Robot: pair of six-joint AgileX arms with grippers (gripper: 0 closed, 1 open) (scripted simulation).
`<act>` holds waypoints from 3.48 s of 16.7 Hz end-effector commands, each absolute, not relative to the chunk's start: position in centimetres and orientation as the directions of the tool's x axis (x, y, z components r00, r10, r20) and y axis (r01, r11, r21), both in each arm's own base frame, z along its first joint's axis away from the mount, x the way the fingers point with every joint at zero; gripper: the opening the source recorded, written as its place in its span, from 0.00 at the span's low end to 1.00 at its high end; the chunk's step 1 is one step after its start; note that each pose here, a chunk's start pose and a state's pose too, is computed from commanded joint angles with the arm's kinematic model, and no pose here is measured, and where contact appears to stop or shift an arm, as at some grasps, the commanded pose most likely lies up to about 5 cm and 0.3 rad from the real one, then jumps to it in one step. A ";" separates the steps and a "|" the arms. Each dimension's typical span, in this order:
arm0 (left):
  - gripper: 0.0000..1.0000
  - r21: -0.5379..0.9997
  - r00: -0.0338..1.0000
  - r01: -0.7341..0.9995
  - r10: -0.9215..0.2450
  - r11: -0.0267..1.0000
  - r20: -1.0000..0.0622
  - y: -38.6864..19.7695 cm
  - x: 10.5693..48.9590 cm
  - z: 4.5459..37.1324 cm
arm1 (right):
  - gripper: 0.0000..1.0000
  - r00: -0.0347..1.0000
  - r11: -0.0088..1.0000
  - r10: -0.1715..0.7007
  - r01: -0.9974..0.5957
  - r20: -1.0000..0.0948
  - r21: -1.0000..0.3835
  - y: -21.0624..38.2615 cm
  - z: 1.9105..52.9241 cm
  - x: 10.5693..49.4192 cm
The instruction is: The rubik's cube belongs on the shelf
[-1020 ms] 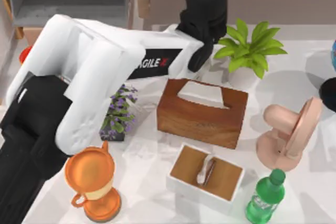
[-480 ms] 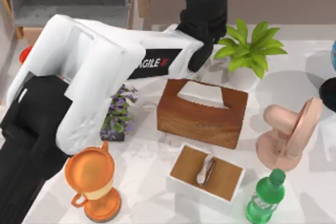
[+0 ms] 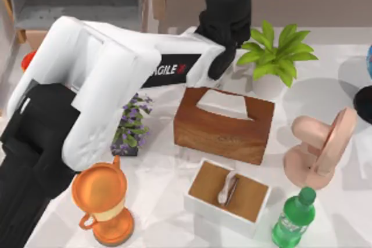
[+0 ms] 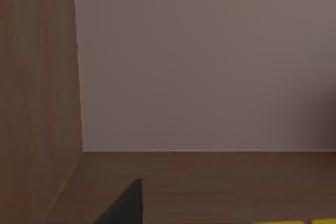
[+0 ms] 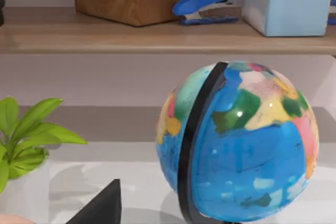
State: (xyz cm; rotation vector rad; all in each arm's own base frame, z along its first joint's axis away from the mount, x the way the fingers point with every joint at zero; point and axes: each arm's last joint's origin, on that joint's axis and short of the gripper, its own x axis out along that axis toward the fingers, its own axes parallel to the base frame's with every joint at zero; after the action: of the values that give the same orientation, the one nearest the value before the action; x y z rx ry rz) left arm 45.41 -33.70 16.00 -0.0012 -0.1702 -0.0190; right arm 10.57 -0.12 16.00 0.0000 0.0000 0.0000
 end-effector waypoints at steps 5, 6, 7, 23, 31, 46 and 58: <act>1.00 0.000 0.985 0.019 -0.019 1.000 0.169 -33.7 45.4 16.0 | 1.00 1.000 1.000 0.000 0.000 0.000 0.000 -0.1 16.0 10.6; 1.00 0.000 0.985 0.019 -0.019 1.000 0.169 -33.7 45.4 16.0 | 1.00 1.000 1.000 0.000 0.000 0.000 0.000 -0.1 16.0 10.6; 1.00 0.000 0.985 0.023 -0.022 1.000 0.169 -33.9 45.3 16.0 | 1.00 1.000 1.000 0.000 0.000 0.000 0.000 -0.1 16.0 10.6; 1.00 0.429 0.815 0.017 -0.261 0.903 0.517 -21.2 39.4 27.0 | 1.00 1.000 1.000 0.000 0.000 0.000 0.000 -0.1 16.0 10.6; 1.00 0.809 0.860 -0.384 -0.147 0.445 0.489 2.7 35.9 23.6 | 1.00 1.000 1.000 0.000 0.000 0.000 0.000 -0.1 16.0 10.6; 1.00 1.000 1.000 -0.006 -0.015 -0.003 0.006 17.5 22.9 9.7 | 1.00 1.000 1.000 0.000 0.000 0.000 0.000 -0.1 16.0 10.6; 1.00 1.000 1.000 0.000 -0.020 0.000 0.000 17.4 25.4 9.5 | 1.00 1.000 1.000 0.000 0.000 0.000 0.000 -0.1 16.0 10.6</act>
State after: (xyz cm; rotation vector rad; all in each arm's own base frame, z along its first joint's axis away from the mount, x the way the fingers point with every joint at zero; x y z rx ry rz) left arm 25.36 17.42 9.52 1.5711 -0.0157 -0.0155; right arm 10.57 -0.12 16.00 0.0000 0.0000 0.0000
